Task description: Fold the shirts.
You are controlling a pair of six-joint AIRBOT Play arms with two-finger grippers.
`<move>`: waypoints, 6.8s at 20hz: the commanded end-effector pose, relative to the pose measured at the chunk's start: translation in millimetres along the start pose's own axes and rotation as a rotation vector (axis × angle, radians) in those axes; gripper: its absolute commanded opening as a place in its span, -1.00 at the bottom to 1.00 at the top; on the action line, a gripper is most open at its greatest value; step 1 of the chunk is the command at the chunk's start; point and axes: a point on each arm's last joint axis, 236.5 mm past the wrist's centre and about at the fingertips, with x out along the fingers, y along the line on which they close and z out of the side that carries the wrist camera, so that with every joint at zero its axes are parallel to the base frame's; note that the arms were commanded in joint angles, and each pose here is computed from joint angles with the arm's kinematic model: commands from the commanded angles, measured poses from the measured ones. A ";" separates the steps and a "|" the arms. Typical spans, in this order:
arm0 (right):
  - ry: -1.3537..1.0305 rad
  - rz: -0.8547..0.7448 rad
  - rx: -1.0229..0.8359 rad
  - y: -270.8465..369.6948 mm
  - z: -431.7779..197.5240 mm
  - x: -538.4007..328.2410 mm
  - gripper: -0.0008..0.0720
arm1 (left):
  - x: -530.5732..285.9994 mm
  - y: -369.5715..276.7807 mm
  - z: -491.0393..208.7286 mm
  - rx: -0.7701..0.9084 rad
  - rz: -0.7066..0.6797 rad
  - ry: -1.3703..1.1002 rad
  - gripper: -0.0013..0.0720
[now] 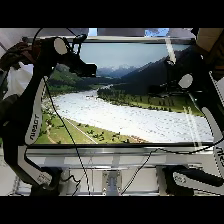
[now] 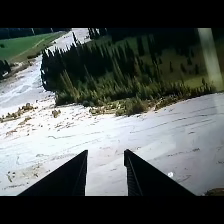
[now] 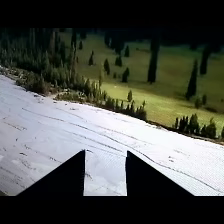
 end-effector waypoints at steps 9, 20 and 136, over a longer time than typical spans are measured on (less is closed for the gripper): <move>-0.016 0.169 -0.028 54.0 1.0 0.8 -0.06 | -129.1 269.7 -33.6 -0.190 0.915 0.042 -0.12; 0.219 0.353 0.017 146.7 -128.1 58.1 0.26 | -160.4 421.5 -205.8 -0.787 0.591 0.117 0.92; -0.807 -0.300 -0.116 -11.7 9.3 -399.6 -0.92 | -340.6 -91.3 66.4 0.267 -0.214 -0.874 -0.91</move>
